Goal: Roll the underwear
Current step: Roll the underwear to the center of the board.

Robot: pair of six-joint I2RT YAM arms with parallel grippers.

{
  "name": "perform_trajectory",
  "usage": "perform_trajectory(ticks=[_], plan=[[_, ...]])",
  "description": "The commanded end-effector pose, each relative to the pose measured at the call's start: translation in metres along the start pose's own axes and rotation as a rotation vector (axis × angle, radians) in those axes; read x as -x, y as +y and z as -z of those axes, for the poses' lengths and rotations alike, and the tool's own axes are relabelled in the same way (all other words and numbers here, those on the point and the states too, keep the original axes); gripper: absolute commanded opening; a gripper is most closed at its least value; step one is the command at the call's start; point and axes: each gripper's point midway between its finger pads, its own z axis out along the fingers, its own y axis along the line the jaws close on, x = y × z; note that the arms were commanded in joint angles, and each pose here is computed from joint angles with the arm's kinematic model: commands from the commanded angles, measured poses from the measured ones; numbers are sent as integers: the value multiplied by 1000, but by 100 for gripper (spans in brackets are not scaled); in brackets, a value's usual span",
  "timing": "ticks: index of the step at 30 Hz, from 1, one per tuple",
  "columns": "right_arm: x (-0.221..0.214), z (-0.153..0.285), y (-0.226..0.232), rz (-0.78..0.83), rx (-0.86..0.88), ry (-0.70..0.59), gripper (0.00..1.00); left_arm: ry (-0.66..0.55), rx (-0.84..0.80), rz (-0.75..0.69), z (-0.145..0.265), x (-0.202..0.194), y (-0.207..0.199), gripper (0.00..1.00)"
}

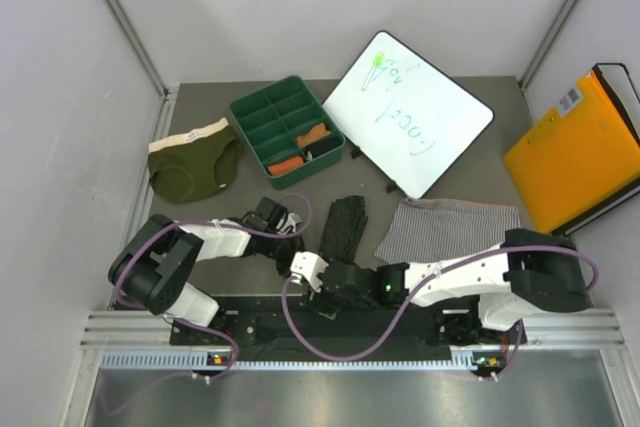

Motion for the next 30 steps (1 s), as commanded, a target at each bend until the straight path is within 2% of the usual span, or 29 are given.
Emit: perform_trajectory(ticks=[1,9,11,12,13,15,16,17,18,19,20,21,22,23,25,28,30], plan=[[8,-7,-6,18,-72,23,65,30,-38,-8,4,0,-11,0],[-15,-16,-19,29,-165,99,63,43,-48,1,6,0,-12,0],[-16,-16,-19,29,-172,99,59,43,-50,2,7,0,-12,0],[-15,-17,-20,30,-181,101,56,45,-50,5,7,-1,-12,0],[-17,-17,-21,33,-188,106,45,46,-56,5,7,-1,-14,0],[-19,-20,-20,36,-191,123,37,48,-66,4,8,-2,-16,0],[-17,-22,-20,33,-191,122,25,46,-71,0,9,-1,-17,0],[-18,-24,-17,36,-174,126,18,50,-81,-5,10,-3,-19,0],[-18,-24,-16,39,-168,127,5,49,-93,-7,10,-2,-21,0],[-21,-22,-17,47,-163,144,1,43,-109,-20,12,-3,-24,0],[-20,-22,-13,46,-135,147,0,33,-115,-29,13,-2,-25,3],[-18,-21,-11,42,-116,147,0,13,-113,-37,14,1,-25,12],[-18,-20,-14,24,-104,148,0,-11,-118,-57,18,2,-26,30],[-17,-20,-8,6,-46,147,0,-36,-119,-59,21,5,-26,41],[-9,-16,-9,-34,3,129,0,-113,-121,-77,27,12,-25,52],[-2,-12,-13,-95,90,126,0,-230,-127,-100,36,24,-24,61],[3,-11,-15,-136,156,122,0,-294,-124,-112,39,30,-21,62]])
